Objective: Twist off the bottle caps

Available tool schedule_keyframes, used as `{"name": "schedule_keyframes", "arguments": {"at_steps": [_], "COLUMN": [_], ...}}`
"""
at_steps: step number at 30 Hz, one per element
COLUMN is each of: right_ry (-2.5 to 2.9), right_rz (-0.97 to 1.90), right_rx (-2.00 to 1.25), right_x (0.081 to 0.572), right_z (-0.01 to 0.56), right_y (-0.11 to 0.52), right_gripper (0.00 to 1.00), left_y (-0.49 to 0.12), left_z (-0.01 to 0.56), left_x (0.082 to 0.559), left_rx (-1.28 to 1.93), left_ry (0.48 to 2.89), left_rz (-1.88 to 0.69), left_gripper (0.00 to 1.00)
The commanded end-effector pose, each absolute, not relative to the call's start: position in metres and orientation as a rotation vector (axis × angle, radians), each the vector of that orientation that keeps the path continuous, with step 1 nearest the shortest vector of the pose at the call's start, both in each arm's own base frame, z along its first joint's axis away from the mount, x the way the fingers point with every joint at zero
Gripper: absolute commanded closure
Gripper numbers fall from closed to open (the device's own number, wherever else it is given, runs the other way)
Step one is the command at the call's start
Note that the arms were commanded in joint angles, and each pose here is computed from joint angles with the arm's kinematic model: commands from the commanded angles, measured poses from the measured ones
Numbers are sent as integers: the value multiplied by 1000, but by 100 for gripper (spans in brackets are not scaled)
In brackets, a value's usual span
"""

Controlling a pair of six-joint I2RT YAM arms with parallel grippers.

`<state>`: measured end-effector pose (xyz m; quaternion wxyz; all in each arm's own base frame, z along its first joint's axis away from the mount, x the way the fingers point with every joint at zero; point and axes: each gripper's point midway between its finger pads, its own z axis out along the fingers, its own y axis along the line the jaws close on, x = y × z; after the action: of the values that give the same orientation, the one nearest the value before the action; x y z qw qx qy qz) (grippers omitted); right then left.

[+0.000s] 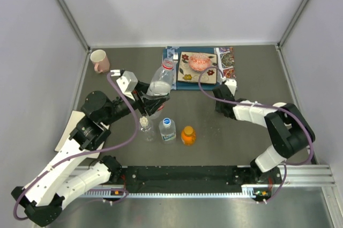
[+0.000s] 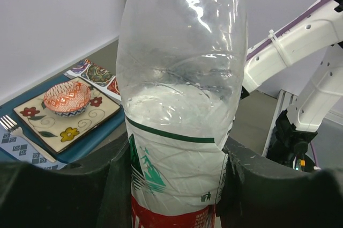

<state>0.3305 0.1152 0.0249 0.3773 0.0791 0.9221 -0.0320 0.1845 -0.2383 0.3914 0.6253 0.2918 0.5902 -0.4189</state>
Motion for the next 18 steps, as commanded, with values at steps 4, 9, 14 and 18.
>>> {"name": "schedule_keyframes", "arguments": {"at_steps": [4,9,14,18], "right_ry": [2372,2405,2415,2419], "right_rz": [-46,-21,-9,-4], "right_rx": [217,218,222,218], "right_x": [344,338,334,331], "right_z": [25,22,23,25], "right_y": [123,126,127,127], "right_gripper": [100,92,85,75], "left_y": [-238,-238,-238,-238], "left_z": [397,396,395,395], "left_x": [187,187,187,187], "left_rx": [667,665,668,667], "left_ry": [1325,1325,1327,1328], "left_rz": [-952,-949,-951,-950], "left_gripper": [48,48,48,48]}}
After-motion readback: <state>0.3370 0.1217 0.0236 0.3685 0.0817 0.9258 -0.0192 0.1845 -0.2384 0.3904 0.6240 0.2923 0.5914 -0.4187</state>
